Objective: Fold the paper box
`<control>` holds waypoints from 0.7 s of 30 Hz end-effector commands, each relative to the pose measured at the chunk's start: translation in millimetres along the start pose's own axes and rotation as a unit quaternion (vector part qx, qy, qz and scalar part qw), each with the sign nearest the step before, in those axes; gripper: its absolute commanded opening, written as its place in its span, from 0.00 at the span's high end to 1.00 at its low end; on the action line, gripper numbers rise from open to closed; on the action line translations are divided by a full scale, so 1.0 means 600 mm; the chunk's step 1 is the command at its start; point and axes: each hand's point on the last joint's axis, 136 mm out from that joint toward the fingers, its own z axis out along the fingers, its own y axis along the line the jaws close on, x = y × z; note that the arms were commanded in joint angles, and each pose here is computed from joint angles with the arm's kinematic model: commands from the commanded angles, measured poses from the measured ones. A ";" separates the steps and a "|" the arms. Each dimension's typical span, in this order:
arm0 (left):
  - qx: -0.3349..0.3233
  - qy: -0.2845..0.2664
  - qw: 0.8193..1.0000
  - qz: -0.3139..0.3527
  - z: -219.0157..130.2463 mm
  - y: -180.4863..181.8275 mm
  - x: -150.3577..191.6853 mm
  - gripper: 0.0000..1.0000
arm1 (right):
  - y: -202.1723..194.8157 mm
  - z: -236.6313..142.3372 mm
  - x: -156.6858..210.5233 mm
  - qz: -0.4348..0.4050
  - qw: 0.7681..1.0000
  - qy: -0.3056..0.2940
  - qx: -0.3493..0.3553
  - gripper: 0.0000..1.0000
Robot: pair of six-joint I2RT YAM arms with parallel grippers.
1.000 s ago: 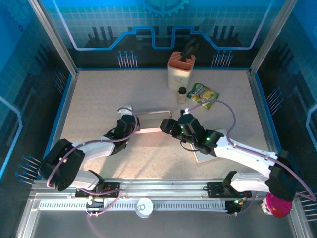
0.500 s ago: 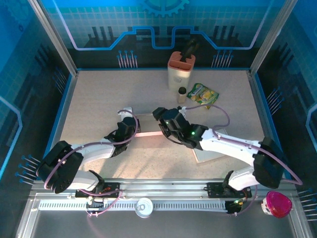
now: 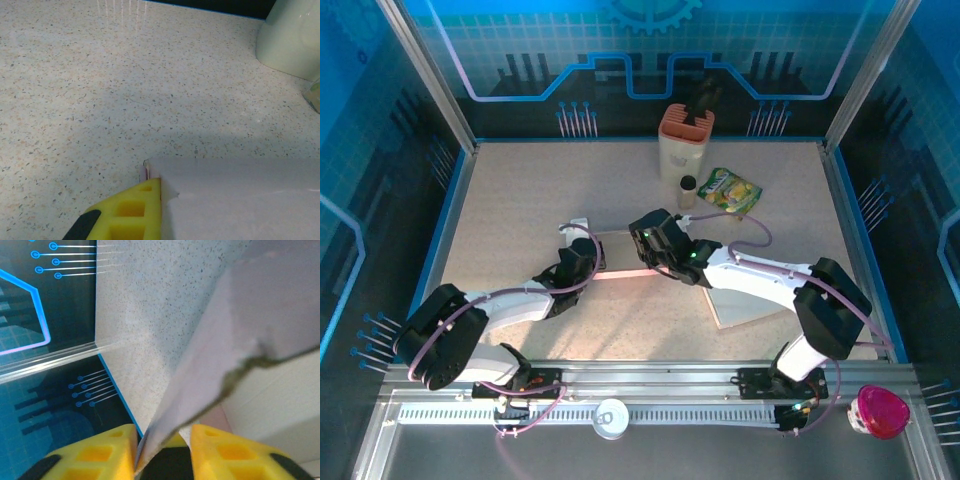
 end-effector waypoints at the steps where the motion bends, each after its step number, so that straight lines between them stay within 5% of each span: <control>1: -0.012 0.023 1.000 0.006 -0.003 0.012 0.033 1.00 | -0.007 0.008 -0.002 0.018 1.000 0.005 -0.001 0.75; 5: -0.009 0.028 1.000 0.004 -0.008 0.011 0.038 0.99 | -0.028 0.013 -0.002 0.029 0.999 0.011 0.007 0.87; 8: -0.006 0.035 0.999 -0.005 -0.018 0.013 0.043 0.85 | -0.045 0.016 -0.001 0.038 0.999 0.018 0.011 0.94; 13: 0.013 0.060 0.998 -0.033 -0.050 0.016 0.059 0.64 | -0.060 0.017 0.001 0.042 0.999 0.026 0.013 0.96; 21: 0.061 0.115 0.985 -0.113 -0.131 0.027 0.079 0.53 | -0.091 0.018 0.001 0.034 0.999 0.029 0.026 0.96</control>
